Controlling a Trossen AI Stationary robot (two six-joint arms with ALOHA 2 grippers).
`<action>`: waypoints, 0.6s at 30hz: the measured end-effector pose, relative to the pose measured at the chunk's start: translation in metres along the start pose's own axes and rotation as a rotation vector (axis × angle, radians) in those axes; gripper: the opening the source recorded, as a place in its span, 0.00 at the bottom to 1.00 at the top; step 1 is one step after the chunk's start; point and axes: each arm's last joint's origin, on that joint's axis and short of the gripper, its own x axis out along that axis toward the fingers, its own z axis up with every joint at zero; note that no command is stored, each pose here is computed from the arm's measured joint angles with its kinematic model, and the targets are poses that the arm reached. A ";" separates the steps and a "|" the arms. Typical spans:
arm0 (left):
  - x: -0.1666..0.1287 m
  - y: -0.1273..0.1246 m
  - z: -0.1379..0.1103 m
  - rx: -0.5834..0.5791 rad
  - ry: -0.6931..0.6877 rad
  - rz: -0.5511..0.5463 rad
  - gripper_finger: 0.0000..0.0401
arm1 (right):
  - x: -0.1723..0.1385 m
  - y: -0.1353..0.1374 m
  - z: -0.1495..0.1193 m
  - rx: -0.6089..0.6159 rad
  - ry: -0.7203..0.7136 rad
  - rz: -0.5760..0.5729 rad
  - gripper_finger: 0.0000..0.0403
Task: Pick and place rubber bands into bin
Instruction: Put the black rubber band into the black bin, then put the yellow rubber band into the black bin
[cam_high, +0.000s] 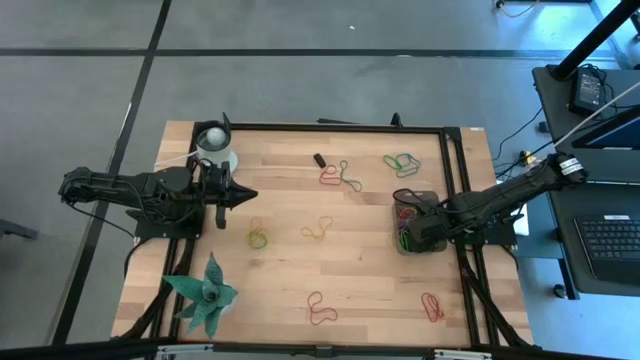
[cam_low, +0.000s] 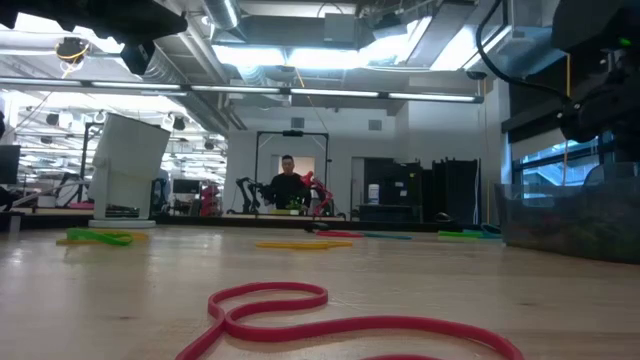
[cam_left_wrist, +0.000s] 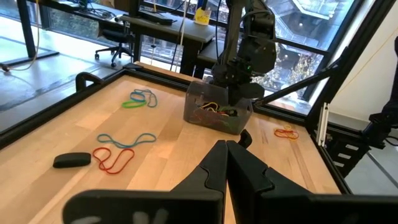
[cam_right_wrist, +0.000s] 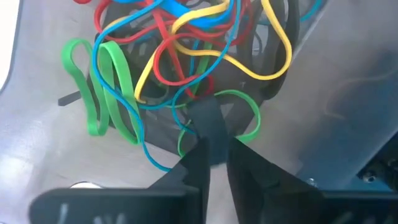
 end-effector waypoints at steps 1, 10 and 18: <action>0.000 0.000 0.000 0.000 0.000 0.000 0.01 | 0.000 0.000 0.000 -0.001 0.000 0.000 0.16; 0.000 0.001 0.000 0.000 -0.007 0.023 0.01 | -0.014 0.004 0.002 -0.077 -0.010 0.007 0.23; 0.000 0.001 0.000 0.000 -0.009 0.030 0.01 | -0.063 0.007 0.008 -0.286 -0.120 -0.057 0.23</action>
